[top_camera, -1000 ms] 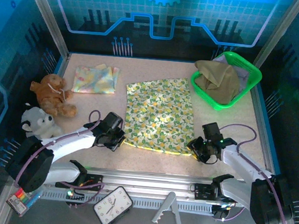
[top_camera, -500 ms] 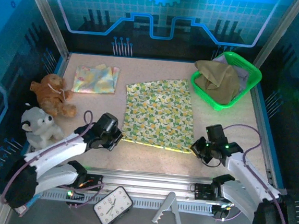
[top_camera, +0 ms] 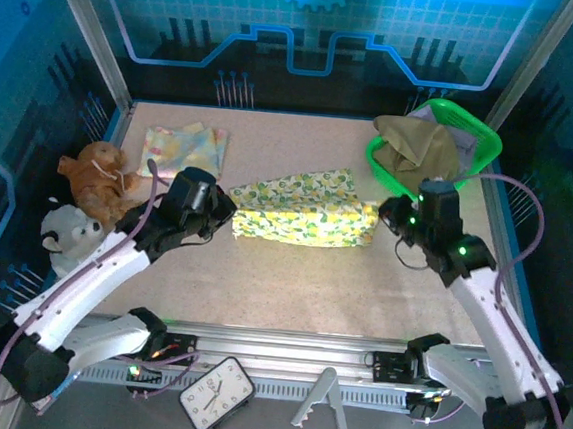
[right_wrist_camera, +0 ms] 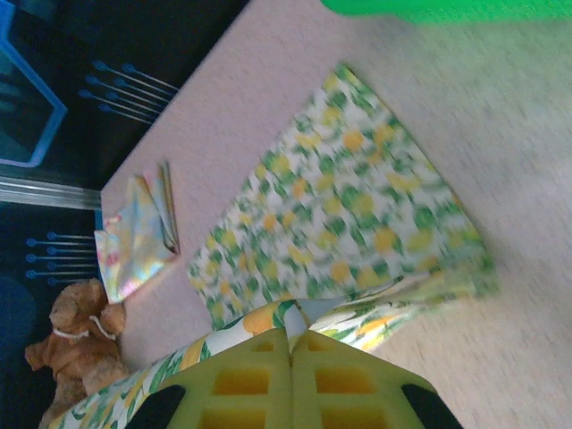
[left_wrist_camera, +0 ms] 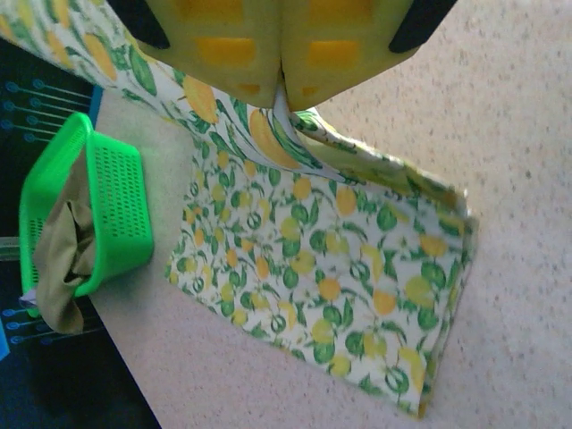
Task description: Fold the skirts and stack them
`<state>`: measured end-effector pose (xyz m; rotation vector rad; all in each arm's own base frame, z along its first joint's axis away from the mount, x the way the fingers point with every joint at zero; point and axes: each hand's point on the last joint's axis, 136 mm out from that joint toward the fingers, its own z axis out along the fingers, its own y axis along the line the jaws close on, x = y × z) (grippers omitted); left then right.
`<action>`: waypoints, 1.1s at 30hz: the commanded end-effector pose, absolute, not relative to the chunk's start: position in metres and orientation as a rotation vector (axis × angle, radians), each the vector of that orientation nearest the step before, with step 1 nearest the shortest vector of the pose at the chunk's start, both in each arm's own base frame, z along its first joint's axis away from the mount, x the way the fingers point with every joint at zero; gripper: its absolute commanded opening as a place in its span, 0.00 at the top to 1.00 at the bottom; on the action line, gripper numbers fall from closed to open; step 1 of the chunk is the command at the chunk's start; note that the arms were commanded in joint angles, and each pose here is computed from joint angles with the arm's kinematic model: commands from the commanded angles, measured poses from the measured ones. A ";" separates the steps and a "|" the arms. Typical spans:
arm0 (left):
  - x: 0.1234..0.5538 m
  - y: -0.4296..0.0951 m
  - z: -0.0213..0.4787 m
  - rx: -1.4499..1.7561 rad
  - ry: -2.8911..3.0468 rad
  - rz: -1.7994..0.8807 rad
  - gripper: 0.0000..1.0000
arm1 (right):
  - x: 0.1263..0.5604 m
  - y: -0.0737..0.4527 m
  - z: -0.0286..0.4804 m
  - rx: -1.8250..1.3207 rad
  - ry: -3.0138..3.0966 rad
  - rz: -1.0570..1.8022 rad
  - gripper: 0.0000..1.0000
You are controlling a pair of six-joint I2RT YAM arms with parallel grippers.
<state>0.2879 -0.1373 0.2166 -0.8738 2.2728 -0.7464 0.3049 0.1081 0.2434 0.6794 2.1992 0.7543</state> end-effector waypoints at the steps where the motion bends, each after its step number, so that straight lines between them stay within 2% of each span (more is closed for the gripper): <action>1: 0.305 -0.135 0.210 -0.787 2.304 -0.711 1.00 | 0.349 0.109 0.253 0.598 2.123 0.701 1.00; 7: 0.325 -0.122 0.196 -0.811 2.329 -0.612 1.00 | 0.400 0.127 0.245 0.521 2.160 0.699 1.00; 19: 0.370 -0.105 0.174 -0.838 2.316 -0.525 1.00 | 0.470 0.142 0.221 0.426 2.228 0.653 1.00; 25: 0.389 -0.112 0.149 -0.873 2.382 -0.497 1.00 | 0.497 0.146 0.198 0.451 2.248 0.630 1.00; 33: 0.387 -0.107 0.112 -0.962 2.442 -0.434 1.00 | 0.512 0.155 0.164 0.467 2.318 0.634 1.00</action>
